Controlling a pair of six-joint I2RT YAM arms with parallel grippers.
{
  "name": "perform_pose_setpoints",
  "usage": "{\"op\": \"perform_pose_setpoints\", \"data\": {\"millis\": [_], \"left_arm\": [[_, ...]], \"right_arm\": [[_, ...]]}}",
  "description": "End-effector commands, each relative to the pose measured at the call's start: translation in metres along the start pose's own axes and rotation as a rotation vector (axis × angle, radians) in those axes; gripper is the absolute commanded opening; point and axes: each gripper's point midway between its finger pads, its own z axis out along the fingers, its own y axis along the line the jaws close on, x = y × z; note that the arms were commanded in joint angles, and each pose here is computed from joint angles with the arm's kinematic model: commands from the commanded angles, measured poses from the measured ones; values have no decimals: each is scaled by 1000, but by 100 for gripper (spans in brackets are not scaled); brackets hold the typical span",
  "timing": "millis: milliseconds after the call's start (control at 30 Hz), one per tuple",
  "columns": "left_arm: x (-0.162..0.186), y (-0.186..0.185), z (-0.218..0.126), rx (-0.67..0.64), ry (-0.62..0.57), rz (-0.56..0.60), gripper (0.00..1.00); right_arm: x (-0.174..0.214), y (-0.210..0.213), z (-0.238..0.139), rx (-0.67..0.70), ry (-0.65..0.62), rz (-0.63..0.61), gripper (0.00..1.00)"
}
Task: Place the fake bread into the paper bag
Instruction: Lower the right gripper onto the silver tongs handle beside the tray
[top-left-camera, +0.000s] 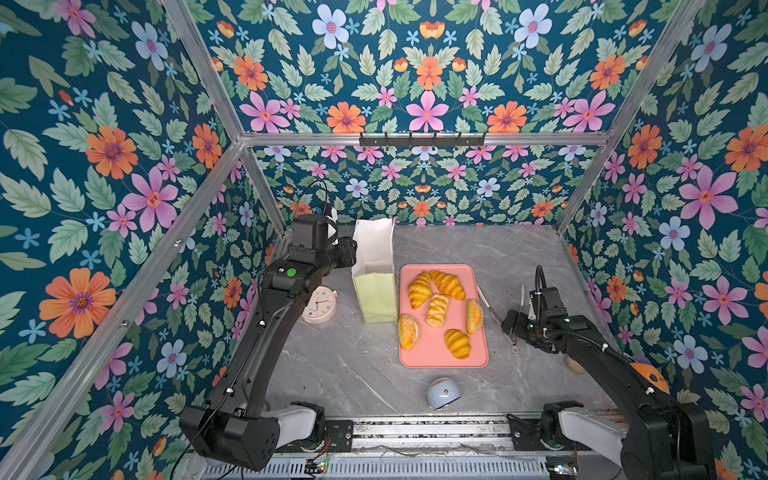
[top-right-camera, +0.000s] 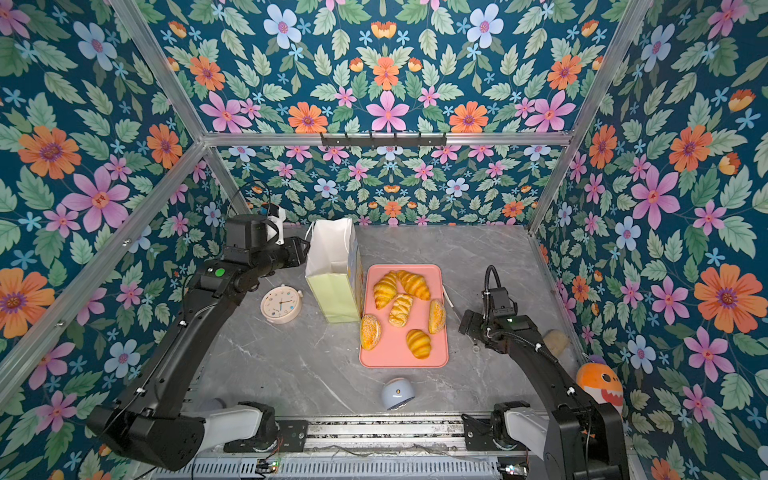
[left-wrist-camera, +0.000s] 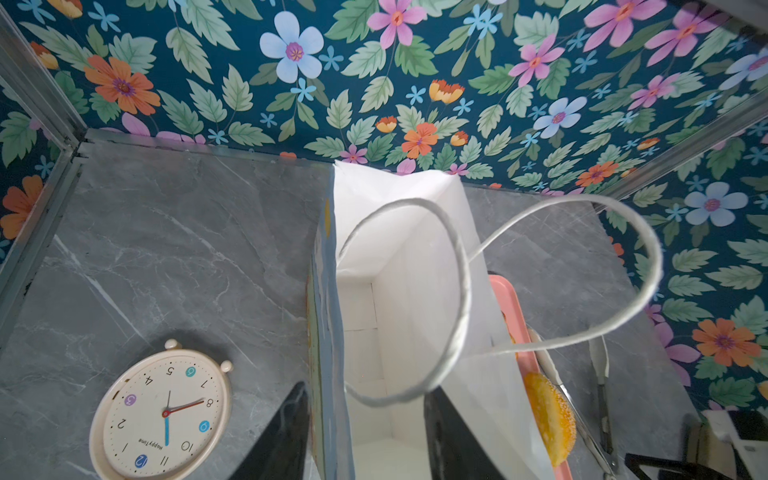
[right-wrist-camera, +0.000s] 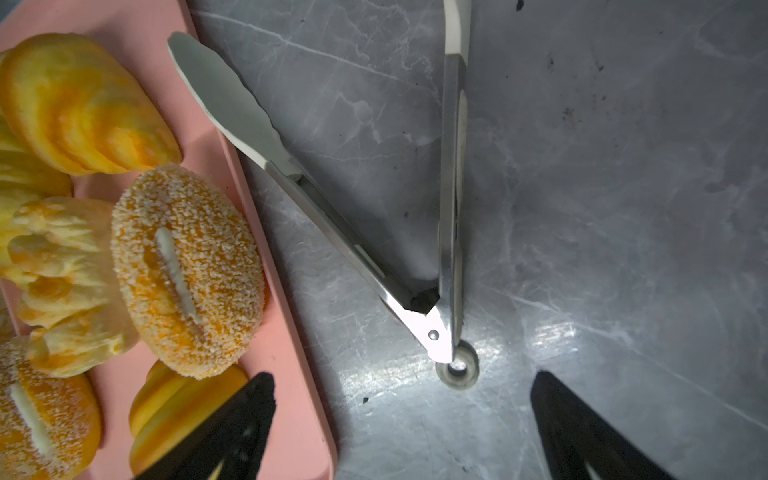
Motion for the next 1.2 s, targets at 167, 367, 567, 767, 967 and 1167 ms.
{"op": "perform_pose_setpoints", "data": {"millis": [167,367,567,767,967,1167], "left_arm": [[-1,-10,-3,59,-9,11,49],[2,-10,-5,62,-8,15,50],[6,-10,-3,73,-4,18,51],[8,-12,-4,83,-1,22,51],[13,-13,-3,95,8,20,51],[14,-12,-6,93,5,22,52]], "right_arm": [[-12,4,14,49,36,-44,98],[-7,-1,29,116,124,-32,99],[1,1,44,126,179,-18,99],[1,-1,55,145,188,0,99],[-8,-1,61,165,171,-13,99],[-17,2,66,159,148,-47,99]]}}
